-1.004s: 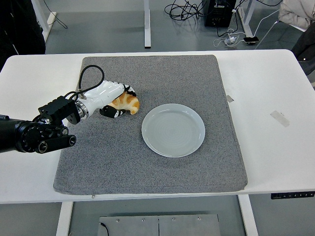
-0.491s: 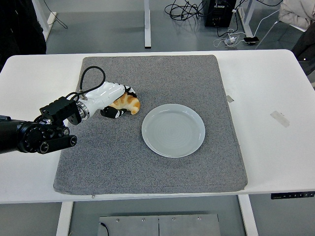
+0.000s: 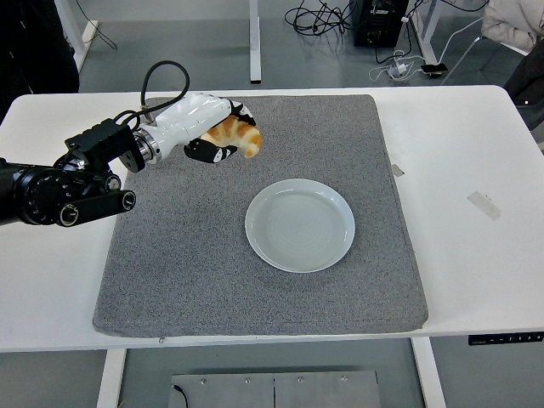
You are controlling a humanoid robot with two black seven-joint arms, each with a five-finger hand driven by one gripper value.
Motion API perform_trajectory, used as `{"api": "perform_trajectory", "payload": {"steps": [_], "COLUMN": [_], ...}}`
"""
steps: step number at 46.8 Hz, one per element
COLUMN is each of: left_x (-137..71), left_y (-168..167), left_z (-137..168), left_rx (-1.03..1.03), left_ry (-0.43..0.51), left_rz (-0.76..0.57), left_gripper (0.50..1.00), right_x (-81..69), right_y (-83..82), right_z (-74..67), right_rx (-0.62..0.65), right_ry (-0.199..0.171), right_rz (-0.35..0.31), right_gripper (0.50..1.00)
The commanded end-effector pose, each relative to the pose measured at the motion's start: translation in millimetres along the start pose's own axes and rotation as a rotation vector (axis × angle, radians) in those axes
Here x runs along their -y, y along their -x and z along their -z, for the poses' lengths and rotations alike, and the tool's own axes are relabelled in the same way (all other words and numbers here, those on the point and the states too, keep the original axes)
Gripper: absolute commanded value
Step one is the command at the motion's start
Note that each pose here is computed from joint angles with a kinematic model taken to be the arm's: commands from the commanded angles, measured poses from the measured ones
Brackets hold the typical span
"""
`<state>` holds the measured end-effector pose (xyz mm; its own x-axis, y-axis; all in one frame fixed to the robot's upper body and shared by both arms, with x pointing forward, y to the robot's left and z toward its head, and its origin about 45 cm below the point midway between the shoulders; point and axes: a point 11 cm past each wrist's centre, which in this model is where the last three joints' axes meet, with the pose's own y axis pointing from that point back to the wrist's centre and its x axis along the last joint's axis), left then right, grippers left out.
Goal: Place the bread on the plate
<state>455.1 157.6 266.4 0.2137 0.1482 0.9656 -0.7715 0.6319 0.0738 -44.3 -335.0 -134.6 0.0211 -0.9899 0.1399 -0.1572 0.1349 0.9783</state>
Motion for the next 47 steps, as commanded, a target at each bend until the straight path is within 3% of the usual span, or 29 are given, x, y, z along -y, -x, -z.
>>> {"api": "perform_trajectory", "payload": {"steps": [1, 13, 22, 47], "left_x": [2.5, 7.6, 9.6, 16.0], "left_y": [-5.1, -15.3, -16.0, 45.3], "left_z": [-9.7, -47.1, -55.8, -81.1], "left_rx": [0.015, 0.04, 0.061, 0.037], "left_ry": [0.039, 0.178, 0.211, 0.26], "left_rz": [-0.007, -0.039, -0.049, 0.051], "left_gripper": [0.5, 0.5, 0.5, 0.5], "right_x": [0.0, 0.0, 0.0, 0.0], "right_y": [0.2, -0.3, -0.3, 0.2], "right_z": [0.0, -0.1, -0.1, 0.0], "right_rx": [0.0, 0.0, 0.0, 0.0], "right_ry": [0.0, 0.0, 0.0, 0.0], "right_rz": [0.001, -0.001, -0.001, 0.001], "right_gripper": [1.0, 1.0, 1.0, 1.0]}}
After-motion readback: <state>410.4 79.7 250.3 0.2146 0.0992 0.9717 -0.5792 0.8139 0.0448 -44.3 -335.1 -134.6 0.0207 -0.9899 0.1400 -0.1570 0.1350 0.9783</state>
